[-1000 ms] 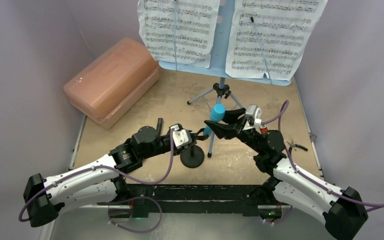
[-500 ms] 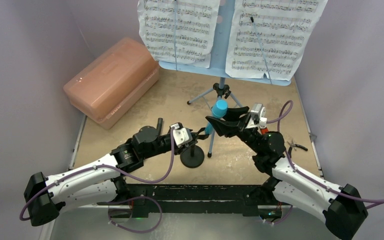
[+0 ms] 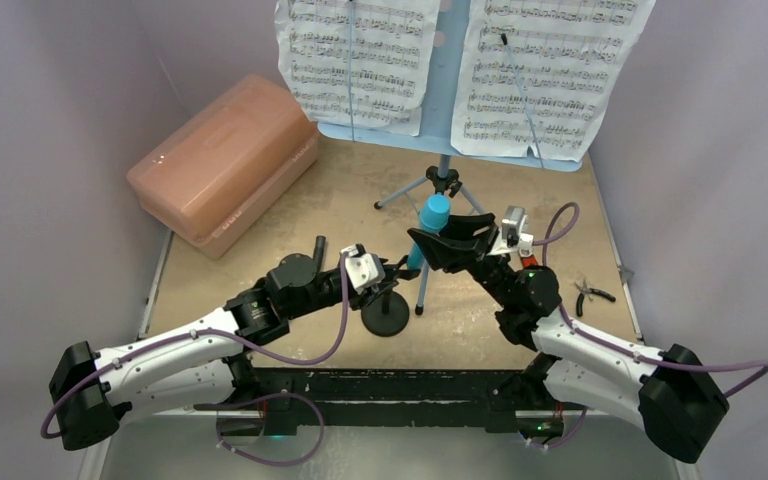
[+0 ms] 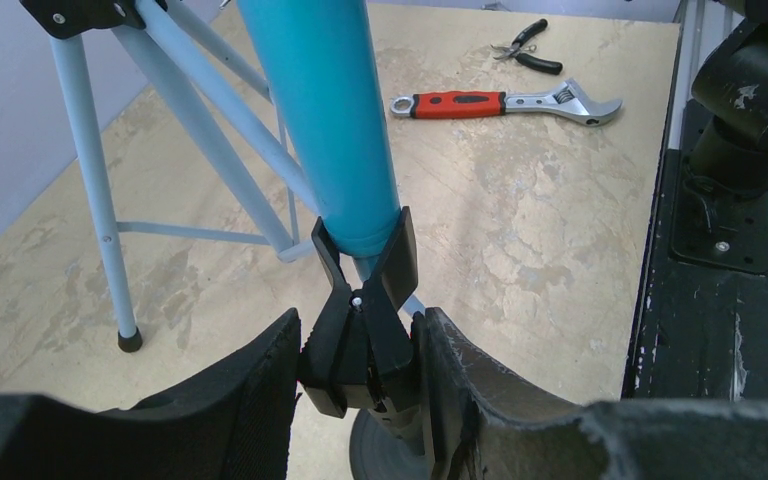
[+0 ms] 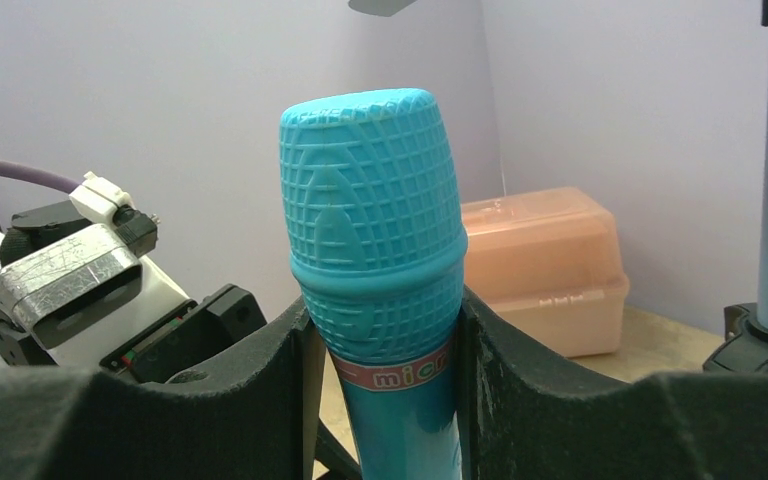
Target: Set up the instrument practice props
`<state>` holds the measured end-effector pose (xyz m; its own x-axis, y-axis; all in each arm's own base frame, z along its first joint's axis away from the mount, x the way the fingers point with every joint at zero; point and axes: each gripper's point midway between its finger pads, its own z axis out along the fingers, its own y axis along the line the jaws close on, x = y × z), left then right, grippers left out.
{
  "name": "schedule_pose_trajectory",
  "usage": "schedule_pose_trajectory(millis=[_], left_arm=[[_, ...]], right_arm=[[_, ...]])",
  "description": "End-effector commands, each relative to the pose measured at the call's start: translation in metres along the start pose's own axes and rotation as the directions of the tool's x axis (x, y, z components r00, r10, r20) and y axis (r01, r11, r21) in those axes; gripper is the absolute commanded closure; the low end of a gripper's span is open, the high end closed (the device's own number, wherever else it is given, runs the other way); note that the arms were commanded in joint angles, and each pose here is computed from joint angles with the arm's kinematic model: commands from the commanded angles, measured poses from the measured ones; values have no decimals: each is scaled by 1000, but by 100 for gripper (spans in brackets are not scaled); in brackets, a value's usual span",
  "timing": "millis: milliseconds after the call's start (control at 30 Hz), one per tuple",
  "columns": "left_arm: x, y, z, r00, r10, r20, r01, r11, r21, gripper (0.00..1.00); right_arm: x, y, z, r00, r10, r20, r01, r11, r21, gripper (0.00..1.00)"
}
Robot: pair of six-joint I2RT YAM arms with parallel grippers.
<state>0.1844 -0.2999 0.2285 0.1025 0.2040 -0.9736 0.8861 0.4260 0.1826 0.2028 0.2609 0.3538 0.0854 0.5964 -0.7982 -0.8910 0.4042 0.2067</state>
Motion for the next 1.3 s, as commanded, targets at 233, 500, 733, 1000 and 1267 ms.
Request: schedule_pose_trajectory(millis=[233, 500, 733, 1000, 1267], left_arm=[[-6, 24, 6, 998, -29, 51, 36, 991, -126, 100], [-6, 27, 2, 997, -45, 63, 54, 987, -151, 100], [-7, 33, -2, 995, -72, 62, 83, 979, -189, 65], [-15, 37, -5, 989, -113, 91, 131, 968, -213, 27], [-25, 49, -14, 974, -165, 154, 203, 939, -279, 18]], right_arm=[[-2, 55, -2, 980, 198, -17, -198, 961, -192, 100], [5, 54, -2, 984, 173, -49, -179, 967, -181, 100], [10, 49, 7, 987, 127, -99, -141, 978, -156, 98], [7, 45, 11, 987, 124, -103, -136, 983, -127, 61], [0, 40, 15, 989, 110, -96, -120, 988, -94, 35]])
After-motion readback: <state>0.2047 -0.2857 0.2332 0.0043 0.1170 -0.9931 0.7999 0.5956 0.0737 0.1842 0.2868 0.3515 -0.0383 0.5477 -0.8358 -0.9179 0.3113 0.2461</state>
